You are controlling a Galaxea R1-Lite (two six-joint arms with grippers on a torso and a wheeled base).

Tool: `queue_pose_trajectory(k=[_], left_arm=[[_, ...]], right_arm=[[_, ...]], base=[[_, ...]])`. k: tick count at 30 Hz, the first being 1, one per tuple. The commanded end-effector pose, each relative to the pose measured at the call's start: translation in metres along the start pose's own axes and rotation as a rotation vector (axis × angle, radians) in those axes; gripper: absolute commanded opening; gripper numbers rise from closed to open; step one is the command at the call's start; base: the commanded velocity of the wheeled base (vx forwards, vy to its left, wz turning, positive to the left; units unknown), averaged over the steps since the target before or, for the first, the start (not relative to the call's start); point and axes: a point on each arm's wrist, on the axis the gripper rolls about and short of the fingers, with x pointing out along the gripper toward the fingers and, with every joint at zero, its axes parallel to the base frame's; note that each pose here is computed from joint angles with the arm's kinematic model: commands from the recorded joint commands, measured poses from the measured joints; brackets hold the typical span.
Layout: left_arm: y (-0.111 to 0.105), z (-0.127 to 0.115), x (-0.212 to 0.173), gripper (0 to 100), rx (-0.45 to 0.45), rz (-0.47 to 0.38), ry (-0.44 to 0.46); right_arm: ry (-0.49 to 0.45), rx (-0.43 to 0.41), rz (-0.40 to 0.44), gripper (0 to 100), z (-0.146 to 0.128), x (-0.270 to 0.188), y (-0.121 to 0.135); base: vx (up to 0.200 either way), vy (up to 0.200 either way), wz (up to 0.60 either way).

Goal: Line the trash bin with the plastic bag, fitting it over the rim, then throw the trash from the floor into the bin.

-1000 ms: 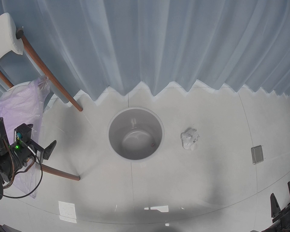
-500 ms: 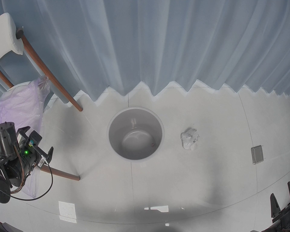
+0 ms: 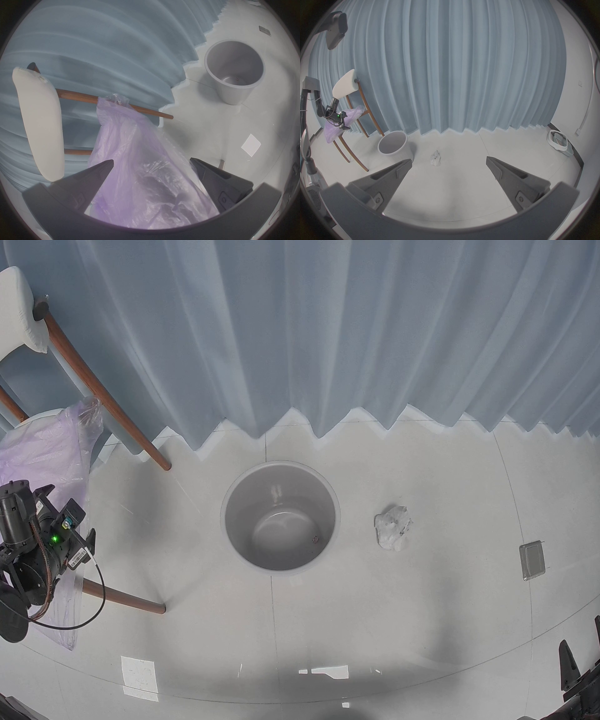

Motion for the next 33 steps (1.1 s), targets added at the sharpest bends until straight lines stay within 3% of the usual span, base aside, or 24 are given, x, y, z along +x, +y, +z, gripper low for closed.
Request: queue_pose_trajectory(k=[1,2,14,19,29,30,33], left_arm=[[-0.003,0.001,0.008,100,0.009,-0.014,0.01],[-0.003,0.002,0.008,0,0.008,-0.012,0.008],[-0.001,0.011,0.006,0,-0.003,-0.012,-0.035],[0.004,0.014,0.0,0,-0.024,-0.042,-0.115],[0.007,0.026,-0.028,0,-0.414,-0.165,-0.183],[0.006,0.034,-0.033,0,-0.524,-0.23,-0.218],[0.003,0.043,-0.038,0,-0.638,-0.321,-0.284]], right_arm=[[0.002,-0.001,0.0,100,-0.005,0.0,0.0],[0.0,-0.001,0.0,100,-0.005,0.0,0.0],[0.0,-0.001,0.002,100,-0.005,0.0,0.0],[0.0,-0.001,0.002,100,-0.005,0.0,0.0],[0.0,0.001,0.002,100,-0.005,0.0,0.0],[0.0,0.001,0.0,100,-0.005,0.0,0.0],[0.0,0.001,0.0,100,-0.005,0.0,0.0]], base=[[0.0,0.0,0.0],[0.0,0.0,0.0],[0.0,0.0,0.0],[0.0,0.0,0.0],[0.0,0.0,0.0],[0.0,0.0,0.0],[0.0,0.0,0.0]])
